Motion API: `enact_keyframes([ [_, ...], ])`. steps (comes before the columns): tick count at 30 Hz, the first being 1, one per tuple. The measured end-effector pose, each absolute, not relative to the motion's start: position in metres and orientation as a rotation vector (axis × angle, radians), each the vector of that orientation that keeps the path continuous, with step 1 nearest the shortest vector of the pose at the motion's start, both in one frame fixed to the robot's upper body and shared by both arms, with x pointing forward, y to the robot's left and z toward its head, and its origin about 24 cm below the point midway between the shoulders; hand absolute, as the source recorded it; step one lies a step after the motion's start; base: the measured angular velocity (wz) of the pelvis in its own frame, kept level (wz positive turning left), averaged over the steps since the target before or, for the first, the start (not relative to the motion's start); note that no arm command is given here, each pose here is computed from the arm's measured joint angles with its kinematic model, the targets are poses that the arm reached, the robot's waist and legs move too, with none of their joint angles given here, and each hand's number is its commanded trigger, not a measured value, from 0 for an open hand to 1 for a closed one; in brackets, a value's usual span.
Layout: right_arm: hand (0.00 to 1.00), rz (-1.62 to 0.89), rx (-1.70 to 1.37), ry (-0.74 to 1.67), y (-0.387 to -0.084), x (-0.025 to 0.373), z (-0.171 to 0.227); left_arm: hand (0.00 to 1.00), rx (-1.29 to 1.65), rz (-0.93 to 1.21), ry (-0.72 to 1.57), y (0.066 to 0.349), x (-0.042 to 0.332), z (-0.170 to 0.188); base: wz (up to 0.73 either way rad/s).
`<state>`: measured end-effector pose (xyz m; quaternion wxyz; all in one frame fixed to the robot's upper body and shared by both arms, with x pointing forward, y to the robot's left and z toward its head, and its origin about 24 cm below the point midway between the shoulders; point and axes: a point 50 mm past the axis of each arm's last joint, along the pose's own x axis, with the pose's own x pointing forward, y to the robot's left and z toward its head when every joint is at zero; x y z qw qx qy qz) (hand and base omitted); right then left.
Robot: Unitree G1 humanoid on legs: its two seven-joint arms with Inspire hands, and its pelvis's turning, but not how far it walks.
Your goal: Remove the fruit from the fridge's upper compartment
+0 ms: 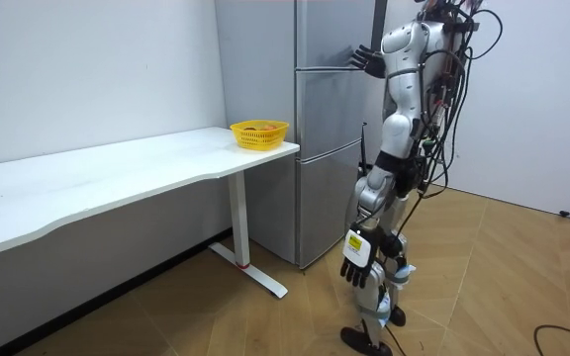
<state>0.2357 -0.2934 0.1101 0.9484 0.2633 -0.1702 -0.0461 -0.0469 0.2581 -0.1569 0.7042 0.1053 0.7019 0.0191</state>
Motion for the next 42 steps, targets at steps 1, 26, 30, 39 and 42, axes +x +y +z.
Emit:
enact_keyframes([
  [1,0.00,-0.097,0.537,-0.344,-0.294,0.236,0.111,0.00,0.231,0.040,1.558,0.258,-0.047,-0.157,0.00],
  [26,0.00,-0.348,0.625,-0.414,-0.341,0.204,0.123,0.00,0.269,0.146,1.489,0.271,-0.030,-0.154,-0.06],
  [30,0.00,-0.406,0.609,-0.360,-0.347,0.195,0.111,0.00,0.282,0.150,1.460,0.274,-0.022,-0.152,-0.19],
  [39,0.00,-0.626,0.558,-0.126,-0.368,0.160,0.057,0.00,0.284,0.151,1.440,0.274,-0.017,-0.152,-0.15],
  [42,0.00,-0.737,0.488,0.046,-0.376,0.140,0.020,0.00,0.291,0.133,1.438,0.273,-0.014,-0.153,0.00],
])
